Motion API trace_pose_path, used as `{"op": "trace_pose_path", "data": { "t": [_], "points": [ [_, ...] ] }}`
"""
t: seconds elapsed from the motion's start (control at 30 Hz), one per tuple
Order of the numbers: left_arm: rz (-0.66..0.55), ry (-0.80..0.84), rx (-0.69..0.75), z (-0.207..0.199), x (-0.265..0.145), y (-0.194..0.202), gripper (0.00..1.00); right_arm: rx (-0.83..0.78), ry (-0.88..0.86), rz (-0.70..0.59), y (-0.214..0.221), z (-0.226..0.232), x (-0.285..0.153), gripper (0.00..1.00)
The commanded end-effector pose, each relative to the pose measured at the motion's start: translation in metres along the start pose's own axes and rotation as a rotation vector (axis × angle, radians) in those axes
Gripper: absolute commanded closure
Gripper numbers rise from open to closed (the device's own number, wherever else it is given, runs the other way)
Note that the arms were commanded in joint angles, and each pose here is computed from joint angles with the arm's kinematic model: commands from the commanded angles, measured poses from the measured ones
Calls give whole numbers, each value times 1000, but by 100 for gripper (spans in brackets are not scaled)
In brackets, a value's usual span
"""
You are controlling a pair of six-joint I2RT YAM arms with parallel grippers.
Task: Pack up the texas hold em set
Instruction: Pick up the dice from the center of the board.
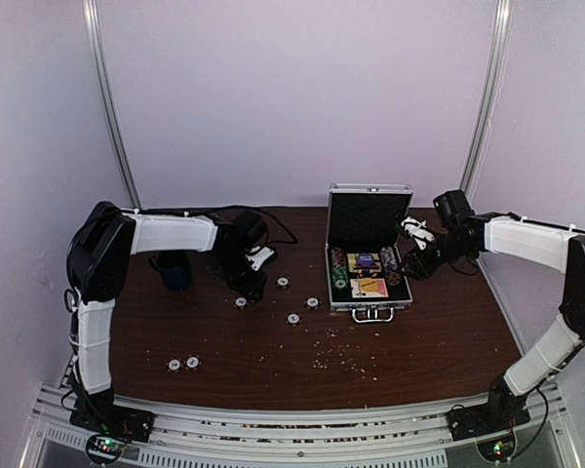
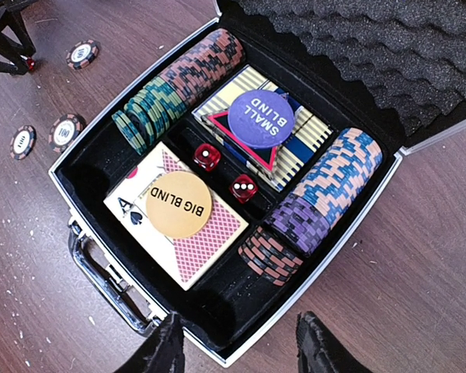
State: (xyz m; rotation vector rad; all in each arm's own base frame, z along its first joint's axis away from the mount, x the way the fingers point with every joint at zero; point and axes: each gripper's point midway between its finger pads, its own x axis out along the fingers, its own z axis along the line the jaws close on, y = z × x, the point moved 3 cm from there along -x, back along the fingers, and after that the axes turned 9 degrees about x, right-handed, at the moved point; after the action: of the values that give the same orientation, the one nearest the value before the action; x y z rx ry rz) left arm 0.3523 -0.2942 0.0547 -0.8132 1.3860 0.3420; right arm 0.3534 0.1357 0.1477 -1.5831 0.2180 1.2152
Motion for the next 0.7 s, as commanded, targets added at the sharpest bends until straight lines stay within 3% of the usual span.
{"op": "trace_pose_path", "data": {
  "t": [0.0,0.27,0.67],
  "points": [
    [-33,33,32,-9,5,-14,70,-2,-16,10,1,1,3,50],
    [-34,55,43,-16,7,-16,74,0,-23,19,3,2,4,50],
    [31,-6,30,-14,4,-1,71,-2,-32,24,3,3,5,50]
  ]
}}
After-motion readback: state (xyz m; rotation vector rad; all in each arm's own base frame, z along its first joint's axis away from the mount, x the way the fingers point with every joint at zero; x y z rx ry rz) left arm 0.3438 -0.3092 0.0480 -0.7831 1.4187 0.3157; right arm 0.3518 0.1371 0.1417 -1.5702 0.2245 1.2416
